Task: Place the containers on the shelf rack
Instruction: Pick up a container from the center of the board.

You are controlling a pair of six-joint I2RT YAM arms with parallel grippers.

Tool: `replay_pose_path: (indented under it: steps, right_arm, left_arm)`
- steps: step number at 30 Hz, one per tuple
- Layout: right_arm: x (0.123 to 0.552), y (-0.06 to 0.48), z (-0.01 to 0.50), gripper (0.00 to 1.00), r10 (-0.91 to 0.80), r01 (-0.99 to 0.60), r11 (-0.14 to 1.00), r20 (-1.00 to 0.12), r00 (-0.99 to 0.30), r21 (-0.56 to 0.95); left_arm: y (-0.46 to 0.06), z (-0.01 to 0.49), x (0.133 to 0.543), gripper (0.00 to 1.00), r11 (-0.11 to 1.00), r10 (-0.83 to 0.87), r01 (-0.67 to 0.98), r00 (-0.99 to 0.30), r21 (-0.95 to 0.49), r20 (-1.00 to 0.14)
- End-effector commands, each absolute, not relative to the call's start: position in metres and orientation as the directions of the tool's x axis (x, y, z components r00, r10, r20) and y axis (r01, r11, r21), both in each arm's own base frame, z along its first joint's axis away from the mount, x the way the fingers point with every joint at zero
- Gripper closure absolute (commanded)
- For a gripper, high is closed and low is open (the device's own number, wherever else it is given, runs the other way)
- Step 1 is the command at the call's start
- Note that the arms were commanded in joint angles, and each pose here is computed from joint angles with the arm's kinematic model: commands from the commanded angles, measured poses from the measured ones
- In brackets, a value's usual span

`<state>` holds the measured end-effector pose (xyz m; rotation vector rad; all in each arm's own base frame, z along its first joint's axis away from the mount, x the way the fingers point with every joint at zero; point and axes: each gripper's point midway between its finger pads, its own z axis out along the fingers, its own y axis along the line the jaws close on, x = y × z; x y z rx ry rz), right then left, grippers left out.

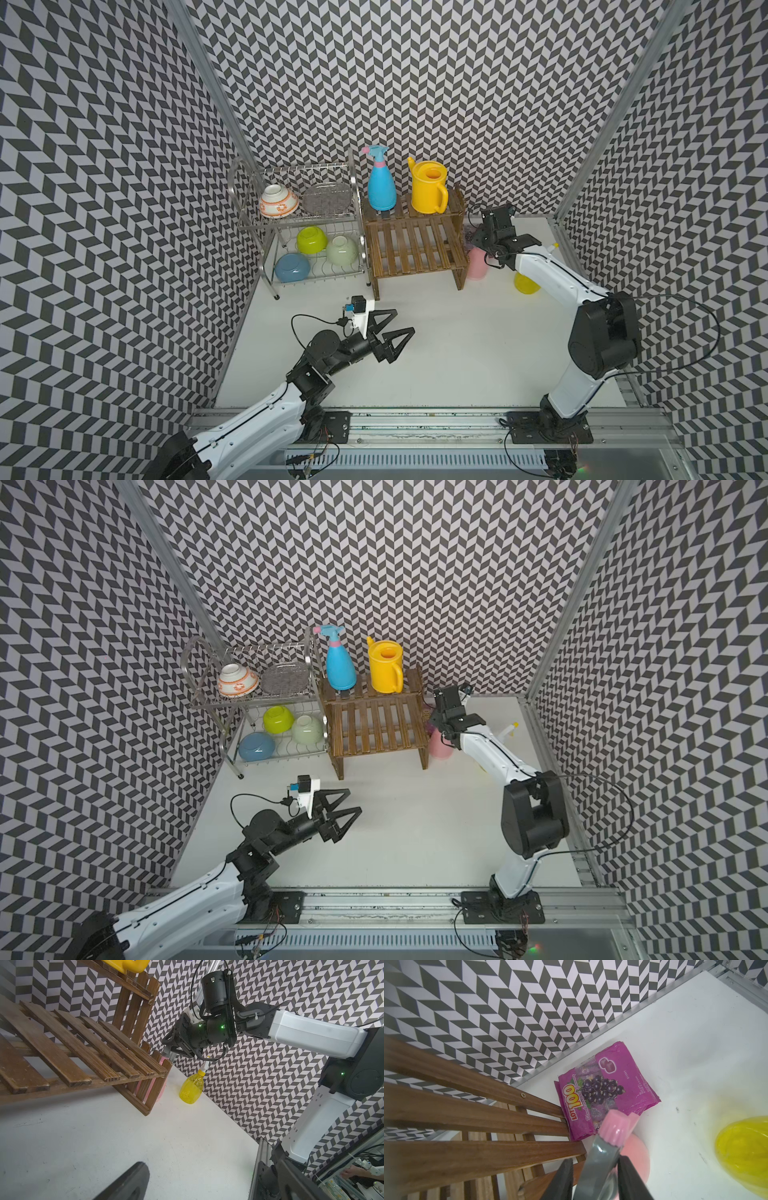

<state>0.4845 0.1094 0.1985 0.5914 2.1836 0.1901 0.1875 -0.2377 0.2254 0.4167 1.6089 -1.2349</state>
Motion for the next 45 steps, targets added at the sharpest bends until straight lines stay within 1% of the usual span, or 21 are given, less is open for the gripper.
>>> replay_pose_path:
  steps: [1, 3, 4, 7, 11, 14, 16, 19, 20, 23, 25, 27, 32, 35, 37, 41, 43, 45]
  right_arm:
    - [0.477, 0.1, 0.223, 0.73, 0.465, 0.343, 0.88, -0.747, -0.476, 0.329]
    - [0.471, 0.097, 0.227, 0.79, 0.456, 0.337, 0.884, -0.755, -0.47, 0.324]
    - [0.467, 0.095, 0.23, 0.83, 0.454, 0.334, 0.885, -0.76, -0.465, 0.324]
    - [0.454, 0.088, 0.239, 0.9, 0.448, 0.333, 0.887, -0.775, -0.446, 0.321]
    - [0.427, 0.075, 0.254, 0.93, 0.43, 0.322, 0.894, -0.799, -0.419, 0.312]
    - [0.398, 0.065, 0.262, 0.94, 0.412, 0.302, 0.903, -0.817, -0.403, 0.306]
    - [0.379, 0.064, 0.262, 0.96, 0.387, 0.25, 0.918, -0.83, -0.403, 0.307]
    - [0.349, 0.078, 0.275, 0.99, 0.341, 0.091, 0.939, -0.858, -0.385, 0.332]
    - [0.339, 0.078, 0.279, 1.0, 0.333, 0.076, 0.941, -0.866, -0.372, 0.33]
    - [0.311, 0.084, 0.271, 1.0, 0.272, 0.011, 0.957, -0.879, -0.392, 0.291]
    - [0.298, 0.092, 0.259, 1.0, 0.217, -0.061, 0.962, -0.885, -0.413, 0.265]
    - [0.284, 0.103, 0.257, 1.0, 0.194, -0.154, 0.948, -0.891, -0.411, 0.278]
    - [0.261, 0.143, 0.266, 1.0, 0.116, -0.404, 0.87, -0.914, -0.389, 0.282]
    - [0.247, 0.173, 0.261, 1.0, 0.054, -0.571, 0.767, -0.916, -0.397, 0.293]
    - [0.237, 0.195, 0.257, 1.0, 0.011, -0.676, 0.669, -0.914, -0.405, 0.308]
    - [0.224, 0.222, 0.247, 1.0, -0.053, -0.78, 0.537, -0.909, -0.413, 0.323]
    - [0.216, 0.235, 0.245, 1.0, -0.083, -0.823, 0.487, -0.923, -0.376, 0.292]
    - [0.202, 0.25, 0.244, 0.99, -0.099, -0.882, 0.399, -0.944, -0.314, 0.251]
  left_arm:
    - [-0.238, 0.234, 0.187, 0.01, 0.412, -0.3, 0.769, -0.392, -0.489, -0.87]
    - [-0.237, 0.234, 0.187, 0.01, 0.413, -0.3, 0.769, -0.392, -0.489, -0.87]
    - [-0.238, 0.234, 0.187, 0.01, 0.412, -0.3, 0.769, -0.392, -0.489, -0.87]
    - [-0.238, 0.235, 0.187, 0.01, 0.409, -0.301, 0.771, -0.39, -0.487, -0.87]
    - [-0.238, 0.236, 0.185, 0.01, 0.402, -0.299, 0.776, -0.39, -0.486, -0.871]
    - [-0.24, 0.238, 0.183, 0.02, 0.387, -0.299, 0.786, -0.388, -0.482, -0.872]
    - [-0.241, 0.24, 0.181, 0.02, 0.373, -0.299, 0.796, -0.383, -0.476, -0.874]
    - [-0.245, 0.241, 0.177, 0.03, 0.346, -0.292, 0.813, -0.382, -0.469, -0.877]
    - [-0.247, 0.241, 0.176, 0.03, 0.337, -0.289, 0.819, -0.38, -0.465, -0.879]
    - [-0.254, 0.239, 0.172, 0.04, 0.322, -0.27, 0.834, -0.373, -0.448, -0.888]
    - [-0.258, 0.237, 0.172, 0.04, 0.325, -0.26, 0.839, -0.365, -0.437, -0.894]
    - [-0.262, 0.235, 0.171, 0.04, 0.326, -0.252, 0.843, -0.36, -0.429, -0.898]
    - [-0.273, 0.232, 0.167, 0.05, 0.336, -0.213, 0.854, -0.343, -0.398, -0.915]
    - [-0.275, 0.234, 0.167, 0.05, 0.381, -0.181, 0.858, -0.296, -0.345, -0.938]
    - [-0.274, 0.232, 0.166, 0.05, 0.403, -0.168, 0.86, -0.266, -0.312, -0.949]
    - [-0.271, 0.231, 0.162, 0.05, 0.426, -0.159, 0.869, -0.203, -0.253, -0.966]
    - [-0.269, 0.229, 0.163, 0.04, 0.44, -0.155, 0.872, -0.162, -0.215, -0.974]
    - [-0.268, 0.226, 0.163, 0.04, 0.453, -0.143, 0.875, -0.12, -0.173, -0.982]
